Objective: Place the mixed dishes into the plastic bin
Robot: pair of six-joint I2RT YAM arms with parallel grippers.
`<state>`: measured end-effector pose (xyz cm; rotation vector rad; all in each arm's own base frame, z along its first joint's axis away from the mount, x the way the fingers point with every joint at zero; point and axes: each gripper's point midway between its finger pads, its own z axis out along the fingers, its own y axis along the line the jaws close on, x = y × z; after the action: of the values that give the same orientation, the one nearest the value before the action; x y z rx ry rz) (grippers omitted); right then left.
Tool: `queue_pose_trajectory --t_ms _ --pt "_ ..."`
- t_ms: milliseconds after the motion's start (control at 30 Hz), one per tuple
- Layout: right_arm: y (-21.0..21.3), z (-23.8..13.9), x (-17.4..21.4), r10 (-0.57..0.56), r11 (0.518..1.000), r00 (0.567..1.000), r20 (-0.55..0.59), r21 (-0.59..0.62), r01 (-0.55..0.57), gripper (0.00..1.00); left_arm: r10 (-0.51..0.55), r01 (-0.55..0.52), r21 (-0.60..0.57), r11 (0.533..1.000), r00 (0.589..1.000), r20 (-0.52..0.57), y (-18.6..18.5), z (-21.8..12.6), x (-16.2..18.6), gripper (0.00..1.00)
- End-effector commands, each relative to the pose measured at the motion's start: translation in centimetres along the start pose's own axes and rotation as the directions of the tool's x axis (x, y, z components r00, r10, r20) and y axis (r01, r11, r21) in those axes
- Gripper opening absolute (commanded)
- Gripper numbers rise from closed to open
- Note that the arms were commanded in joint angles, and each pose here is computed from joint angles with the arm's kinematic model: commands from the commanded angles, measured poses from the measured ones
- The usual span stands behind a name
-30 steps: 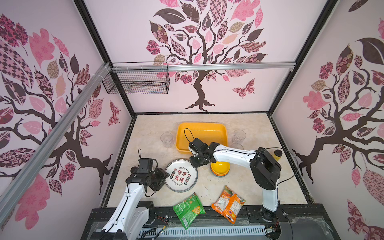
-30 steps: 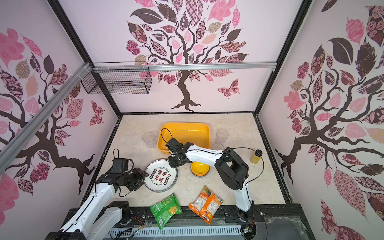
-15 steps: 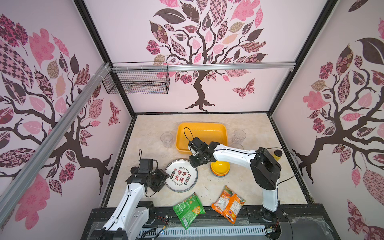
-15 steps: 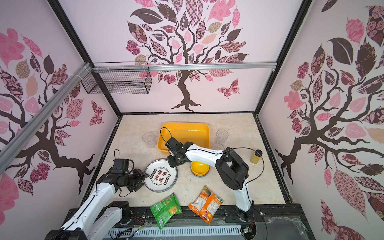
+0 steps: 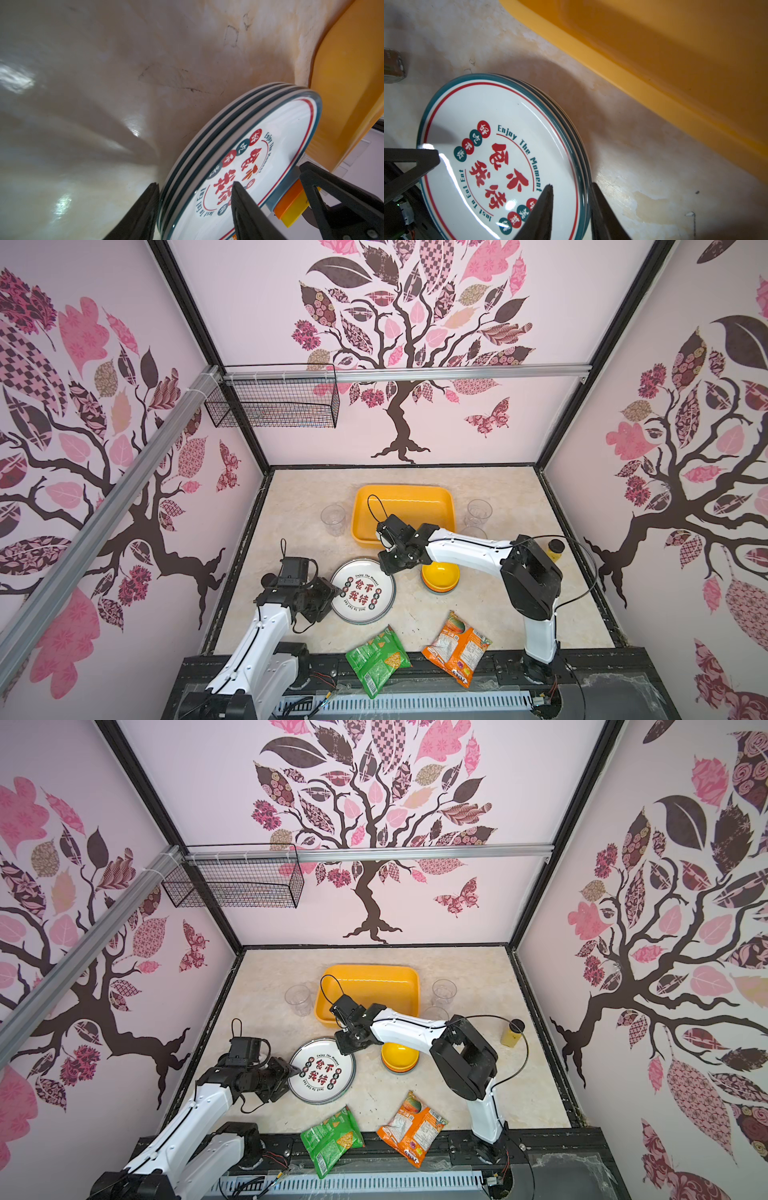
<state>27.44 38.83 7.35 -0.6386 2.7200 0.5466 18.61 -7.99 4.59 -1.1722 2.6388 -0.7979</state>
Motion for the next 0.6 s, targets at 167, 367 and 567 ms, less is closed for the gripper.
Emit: queue_pose_trajectory --t_ms 167,367,567 --pt "-0.47 1.61 0.86 0.002 0.999 0.999 -0.042 0.033 0.000 0.33 0.015 -0.014 0.023 1.000 1.000 -0.018 -0.59 0.85 0.43 0.58" --pt "-0.79 1.74 0.99 0.004 0.999 0.999 -0.041 0.047 -0.002 0.39 0.012 -0.012 0.014 1.000 1.000 -0.014 -0.20 0.78 0.57 0.59" --pt "-0.73 1.89 1.07 0.006 0.999 0.999 -0.046 0.040 -0.004 0.36 0.009 -0.009 0.015 1.000 1.000 -0.010 0.10 0.70 0.73 0.59"
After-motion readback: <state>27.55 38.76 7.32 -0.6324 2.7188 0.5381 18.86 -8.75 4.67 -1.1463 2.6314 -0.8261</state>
